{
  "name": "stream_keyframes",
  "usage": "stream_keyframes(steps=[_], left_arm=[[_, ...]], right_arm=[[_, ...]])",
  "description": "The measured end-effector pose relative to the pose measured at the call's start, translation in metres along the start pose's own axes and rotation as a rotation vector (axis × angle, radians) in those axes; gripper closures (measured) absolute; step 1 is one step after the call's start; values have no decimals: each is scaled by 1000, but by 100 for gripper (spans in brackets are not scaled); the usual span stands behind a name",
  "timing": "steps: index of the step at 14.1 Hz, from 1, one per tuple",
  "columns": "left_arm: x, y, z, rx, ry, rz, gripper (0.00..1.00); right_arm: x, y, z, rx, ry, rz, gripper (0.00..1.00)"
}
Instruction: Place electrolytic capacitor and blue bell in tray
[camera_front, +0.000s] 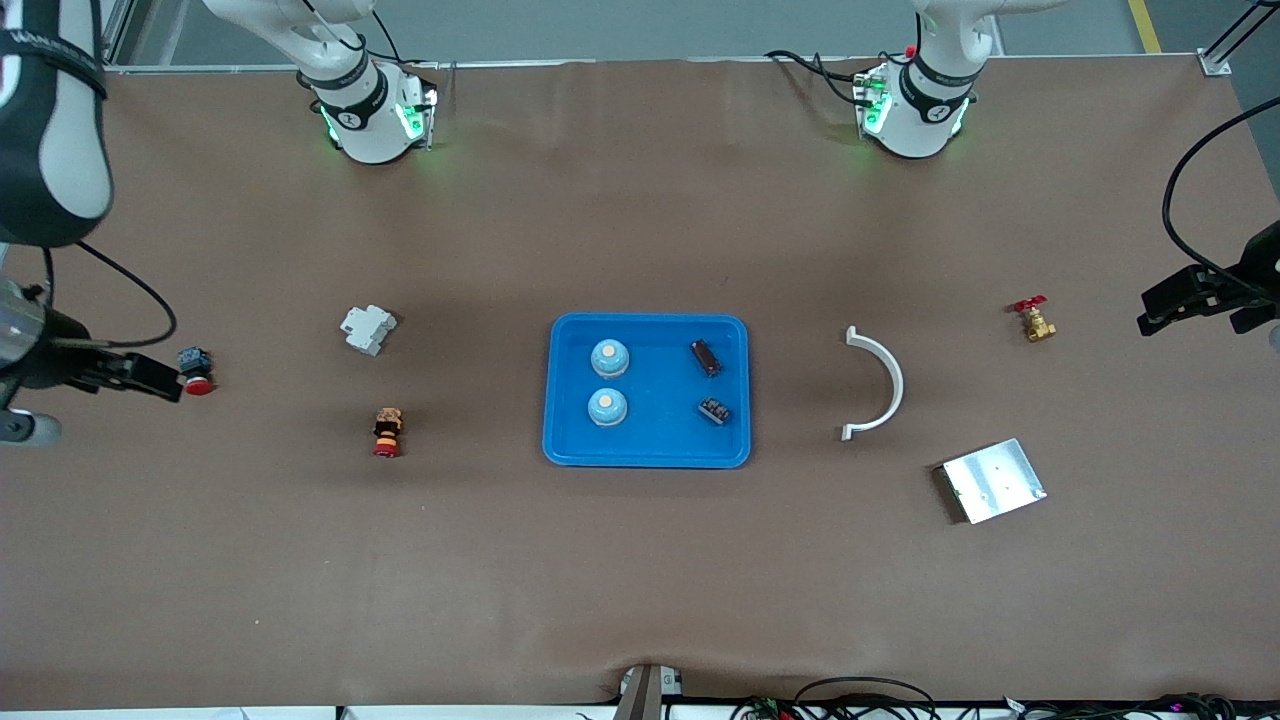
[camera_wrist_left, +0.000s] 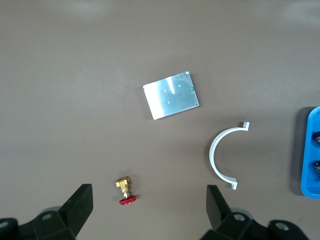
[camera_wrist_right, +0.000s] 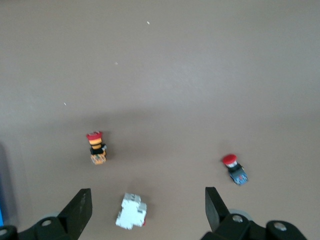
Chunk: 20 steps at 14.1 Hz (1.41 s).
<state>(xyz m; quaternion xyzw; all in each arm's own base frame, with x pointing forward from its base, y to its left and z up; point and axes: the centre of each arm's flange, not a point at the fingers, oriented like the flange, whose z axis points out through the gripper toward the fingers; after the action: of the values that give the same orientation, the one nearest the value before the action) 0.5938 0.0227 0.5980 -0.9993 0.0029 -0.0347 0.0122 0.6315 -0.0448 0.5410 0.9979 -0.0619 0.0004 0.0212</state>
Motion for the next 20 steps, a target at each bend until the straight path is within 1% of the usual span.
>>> stream_keyframes(steps=[3, 7, 10, 12, 14, 16, 20], left_arm=[[0, 2, -1, -1, 1, -2, 0], [0, 5, -1, -2, -2, -103, 0], [-2, 5, 1, -1, -14, -113, 0], [-2, 5, 0, -1, -16, -114, 0], [-3, 3, 0, -1, -16, -116, 0], [-3, 3, -1, -1, -17, -117, 0], [-6, 7, -5, -2, -14, -110, 0]], right_arm=[[-17, 11, -23, 3, -13, -7, 0], [-32, 28, -48, 8, -5, -13, 0], [-40, 43, -64, 14, 19, -15, 0], [-48, 44, -75, 16, 23, -15, 0], [-54, 44, -80, 25, 12, -14, 0], [-58, 44, -81, 56, -8, -9, 0], [-66, 39, -89, 70, -13, -19, 0]])
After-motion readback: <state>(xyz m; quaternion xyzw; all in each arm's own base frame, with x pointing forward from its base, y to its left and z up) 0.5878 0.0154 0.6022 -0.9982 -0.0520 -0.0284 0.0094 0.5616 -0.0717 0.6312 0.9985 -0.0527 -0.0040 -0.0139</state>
